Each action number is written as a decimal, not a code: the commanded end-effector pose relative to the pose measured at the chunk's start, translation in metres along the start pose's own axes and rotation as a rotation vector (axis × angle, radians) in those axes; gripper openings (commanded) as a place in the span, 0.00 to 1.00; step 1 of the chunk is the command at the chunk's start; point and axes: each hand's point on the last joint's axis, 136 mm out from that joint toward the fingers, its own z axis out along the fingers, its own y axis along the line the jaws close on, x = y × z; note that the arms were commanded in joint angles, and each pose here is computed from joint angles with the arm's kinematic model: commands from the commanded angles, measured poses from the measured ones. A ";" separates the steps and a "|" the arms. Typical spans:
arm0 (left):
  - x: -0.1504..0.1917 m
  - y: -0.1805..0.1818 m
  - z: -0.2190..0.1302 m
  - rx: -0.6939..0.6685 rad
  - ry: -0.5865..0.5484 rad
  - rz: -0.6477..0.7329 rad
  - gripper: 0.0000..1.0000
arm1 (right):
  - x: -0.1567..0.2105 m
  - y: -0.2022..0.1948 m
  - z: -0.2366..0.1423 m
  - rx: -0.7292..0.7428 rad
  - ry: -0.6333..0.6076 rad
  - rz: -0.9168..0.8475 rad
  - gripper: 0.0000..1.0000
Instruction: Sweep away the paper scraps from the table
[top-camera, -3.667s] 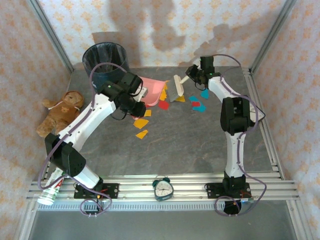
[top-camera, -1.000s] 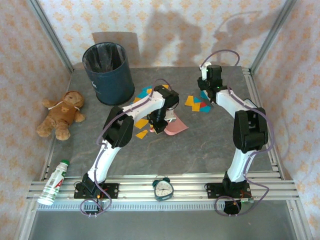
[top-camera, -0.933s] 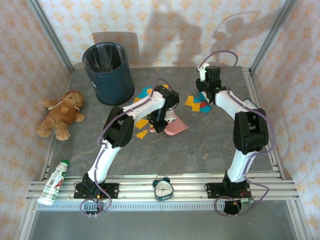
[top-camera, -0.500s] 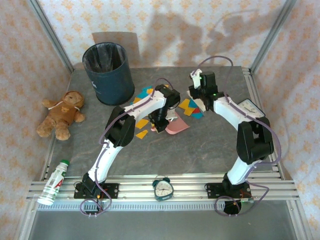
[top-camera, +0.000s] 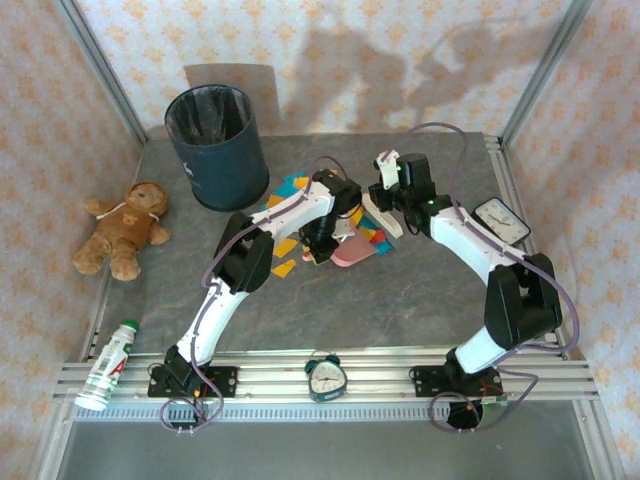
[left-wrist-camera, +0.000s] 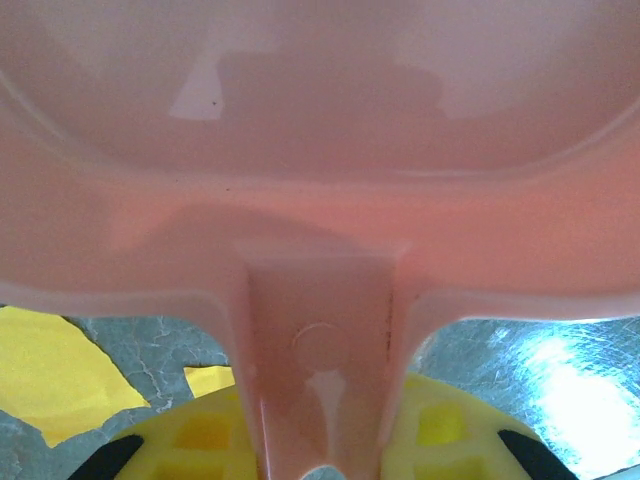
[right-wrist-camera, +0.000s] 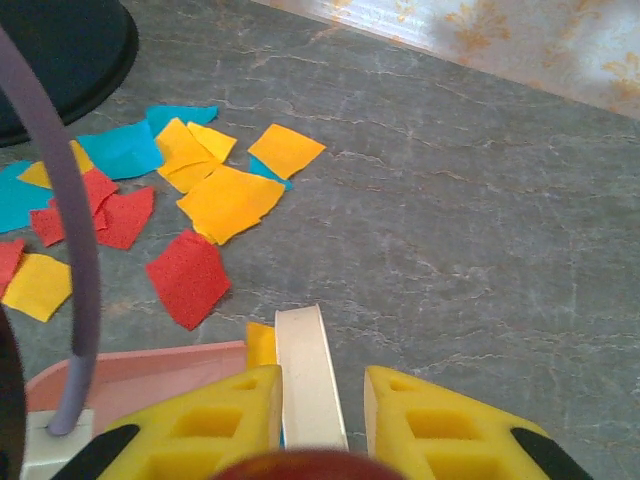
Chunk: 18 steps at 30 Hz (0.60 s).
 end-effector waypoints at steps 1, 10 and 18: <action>0.009 -0.001 -0.004 -0.007 0.041 0.017 0.00 | -0.016 0.010 -0.017 -0.041 -0.057 0.046 0.00; 0.023 -0.005 -0.018 -0.015 0.026 0.027 0.00 | -0.033 -0.026 -0.039 0.172 -0.117 0.106 0.00; 0.032 -0.003 -0.042 -0.049 -0.033 0.023 0.00 | -0.020 -0.056 -0.041 0.356 -0.077 0.134 0.00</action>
